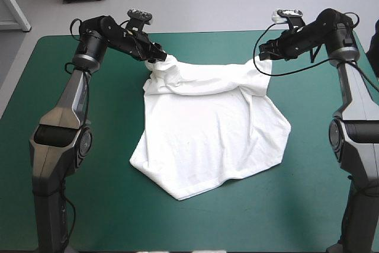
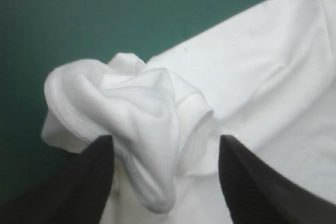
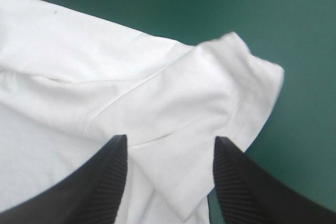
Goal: Fold the cloth
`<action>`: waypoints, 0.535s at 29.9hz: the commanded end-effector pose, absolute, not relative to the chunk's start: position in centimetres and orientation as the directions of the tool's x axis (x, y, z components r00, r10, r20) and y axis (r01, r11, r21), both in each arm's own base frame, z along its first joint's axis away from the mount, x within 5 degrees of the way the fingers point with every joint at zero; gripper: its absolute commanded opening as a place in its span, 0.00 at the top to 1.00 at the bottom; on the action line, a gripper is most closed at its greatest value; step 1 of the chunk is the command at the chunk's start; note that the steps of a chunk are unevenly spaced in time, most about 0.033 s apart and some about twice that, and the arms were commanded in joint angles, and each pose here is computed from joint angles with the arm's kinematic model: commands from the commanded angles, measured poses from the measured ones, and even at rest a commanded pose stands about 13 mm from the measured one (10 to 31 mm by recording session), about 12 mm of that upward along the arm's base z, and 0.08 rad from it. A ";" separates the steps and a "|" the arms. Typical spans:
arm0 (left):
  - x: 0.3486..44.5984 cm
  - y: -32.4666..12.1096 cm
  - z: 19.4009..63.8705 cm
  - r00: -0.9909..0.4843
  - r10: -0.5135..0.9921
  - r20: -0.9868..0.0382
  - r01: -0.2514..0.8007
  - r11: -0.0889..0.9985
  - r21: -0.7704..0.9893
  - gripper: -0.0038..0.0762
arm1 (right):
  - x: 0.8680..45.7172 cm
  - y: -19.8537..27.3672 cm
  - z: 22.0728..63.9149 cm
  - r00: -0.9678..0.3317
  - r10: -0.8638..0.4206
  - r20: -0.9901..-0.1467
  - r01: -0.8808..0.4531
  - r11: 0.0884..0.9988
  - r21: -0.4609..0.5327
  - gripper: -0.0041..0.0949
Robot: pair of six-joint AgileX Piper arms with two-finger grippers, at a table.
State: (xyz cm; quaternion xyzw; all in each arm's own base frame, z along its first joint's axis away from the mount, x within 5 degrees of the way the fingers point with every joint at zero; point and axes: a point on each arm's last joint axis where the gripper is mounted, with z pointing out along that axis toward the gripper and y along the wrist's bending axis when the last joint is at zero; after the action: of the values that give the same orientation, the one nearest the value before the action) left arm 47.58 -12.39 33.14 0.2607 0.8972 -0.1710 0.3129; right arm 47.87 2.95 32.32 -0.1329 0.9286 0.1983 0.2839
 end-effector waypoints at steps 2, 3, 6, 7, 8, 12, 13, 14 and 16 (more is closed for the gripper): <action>44.4 -12.4 38.0 -0.665 0.332 -0.669 0.588 0.785 -0.195 0.32 | 46.1 2.2 36.8 -0.744 -0.079 -0.664 -0.405 0.844 0.353 0.37; 44.0 -12.3 38.5 -0.683 0.318 -0.658 0.570 0.795 -0.208 0.32 | 45.9 2.0 37.0 -0.744 -0.078 -0.664 -0.406 0.842 0.356 0.37; 42.5 -11.7 40.5 -0.696 0.269 -0.666 0.519 0.829 -0.208 0.32 | 44.9 2.0 38.7 -0.723 -0.074 -0.687 -0.416 0.841 0.346 0.37; 41.9 -11.5 41.2 -0.692 0.264 -0.672 0.513 0.835 -0.200 0.32 | 44.4 2.1 39.6 -0.711 -0.073 -0.699 -0.420 0.842 0.339 0.37; 41.3 -11.3 41.7 -0.696 0.251 -0.673 0.500 0.842 -0.203 0.32 | 43.8 2.1 40.4 -0.703 -0.069 -0.707 -0.418 0.845 0.334 0.37; 38.1 -10.5 43.1 -0.727 0.218 -0.651 0.452 0.866 -0.215 0.32 | 40.9 1.8 42.8 -0.690 -0.077 -0.720 -0.394 0.875 0.283 0.37; 37.1 -10.3 43.2 -0.740 0.211 -0.639 0.443 0.868 -0.226 0.32 | 40.1 1.7 43.1 -0.694 -0.078 -0.716 -0.382 0.883 0.274 0.37; 35.8 -10.1 43.4 -0.749 0.206 -0.629 0.435 0.870 -0.233 0.32 | 39.3 1.7 43.4 -0.701 -0.075 -0.709 -0.368 0.890 0.269 0.37; 33.9 -9.7 42.8 -0.779 0.201 -0.593 0.417 0.874 -0.251 0.32 | 37.9 1.5 43.5 -0.717 -0.076 -0.693 -0.345 0.903 0.258 0.37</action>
State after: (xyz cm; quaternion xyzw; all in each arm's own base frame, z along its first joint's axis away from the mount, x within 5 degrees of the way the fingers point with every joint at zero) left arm 38.48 -10.21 40.07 0.1712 0.9276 -0.1720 0.2842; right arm 41.37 1.70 40.20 -0.1179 0.9146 0.1986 0.3319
